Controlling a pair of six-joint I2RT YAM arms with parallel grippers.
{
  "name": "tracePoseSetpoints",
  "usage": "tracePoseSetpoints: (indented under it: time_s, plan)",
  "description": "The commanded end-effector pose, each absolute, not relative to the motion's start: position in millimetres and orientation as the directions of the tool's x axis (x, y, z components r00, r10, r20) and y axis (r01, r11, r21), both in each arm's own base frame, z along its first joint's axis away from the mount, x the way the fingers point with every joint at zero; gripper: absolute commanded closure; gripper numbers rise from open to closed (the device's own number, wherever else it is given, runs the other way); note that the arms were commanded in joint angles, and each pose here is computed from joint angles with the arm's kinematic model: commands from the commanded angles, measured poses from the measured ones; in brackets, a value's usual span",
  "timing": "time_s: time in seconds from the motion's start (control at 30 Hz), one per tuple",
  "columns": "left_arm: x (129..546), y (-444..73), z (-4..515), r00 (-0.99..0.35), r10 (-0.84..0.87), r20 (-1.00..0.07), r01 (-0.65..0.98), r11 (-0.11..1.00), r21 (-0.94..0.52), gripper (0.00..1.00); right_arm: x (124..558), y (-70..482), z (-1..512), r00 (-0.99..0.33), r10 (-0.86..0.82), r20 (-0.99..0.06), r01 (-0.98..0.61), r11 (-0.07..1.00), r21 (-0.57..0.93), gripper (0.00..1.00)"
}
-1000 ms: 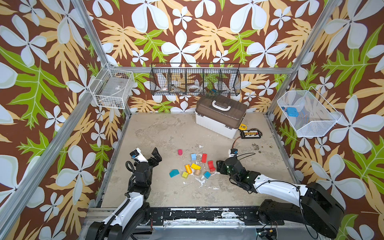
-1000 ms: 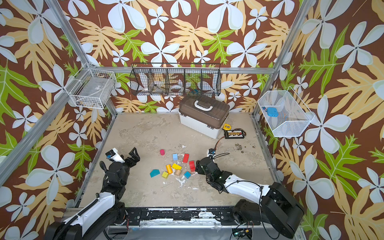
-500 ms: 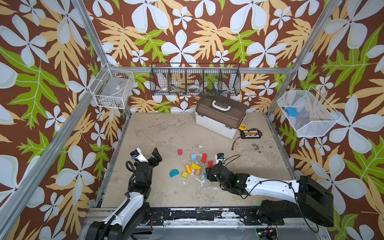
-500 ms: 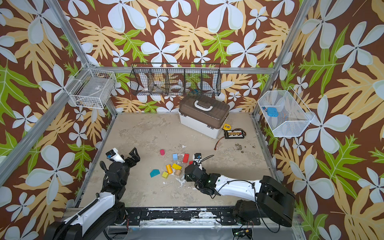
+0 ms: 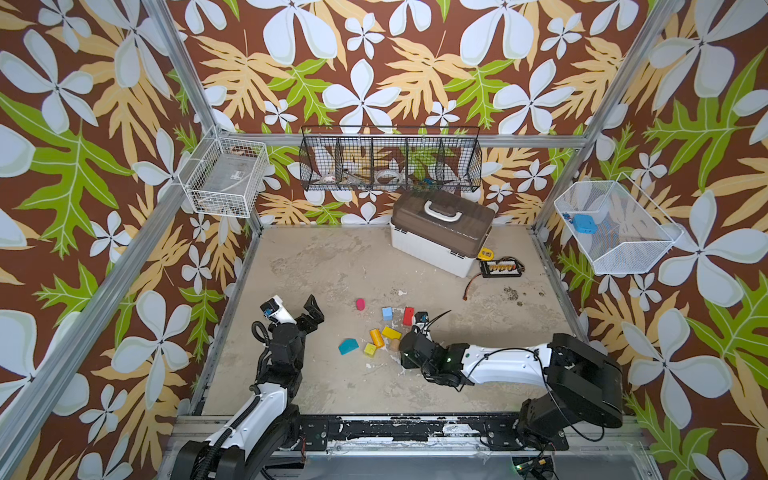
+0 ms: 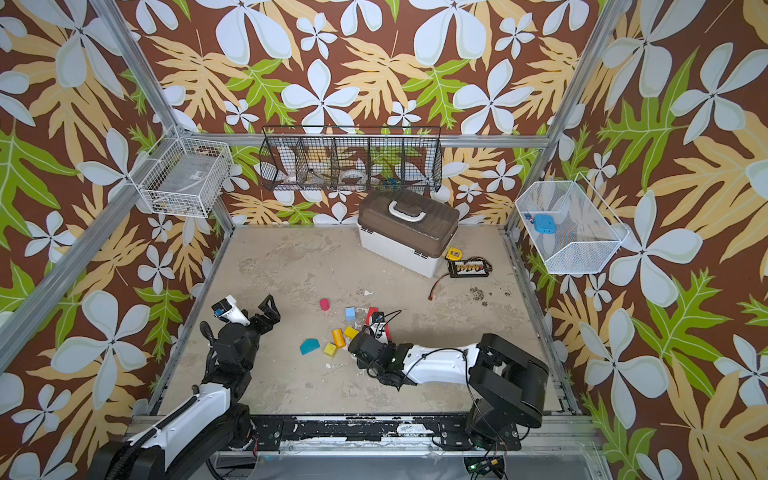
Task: Build the wood block tower
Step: 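Reach the right gripper over the scattered blocks toward the teal cube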
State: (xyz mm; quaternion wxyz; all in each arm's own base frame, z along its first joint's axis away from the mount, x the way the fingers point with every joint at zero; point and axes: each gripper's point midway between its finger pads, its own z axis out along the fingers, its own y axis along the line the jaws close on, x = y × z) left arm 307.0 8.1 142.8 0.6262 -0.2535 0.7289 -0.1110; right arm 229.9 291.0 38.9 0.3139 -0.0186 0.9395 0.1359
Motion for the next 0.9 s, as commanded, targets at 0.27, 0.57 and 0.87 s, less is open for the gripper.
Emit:
tracePoseSetpoints:
  time_s: [0.27, 0.57, 0.87]
  plan:
    - [309, 7, 151, -0.064, -0.511, -0.857, -0.215, 0.846, -0.488, 0.00, 226, 290, 34, -0.773, -0.046, -0.633, -0.093, 0.995, 0.041, 0.36]
    - [309, 7, 151, -0.064, -0.510, -0.858, -0.214, 0.847, -0.487, 0.00, 219, 268, 37, -0.746, -0.013, -0.666, -0.029, 1.000, 0.012, 0.21]
    - [309, 7, 152, -0.062, -0.511, -0.858, -0.212, 0.846, -0.489, 0.00, 216, 254, 42, -0.726, 0.029, -0.687, -0.015, 0.998, 0.059, 0.23]
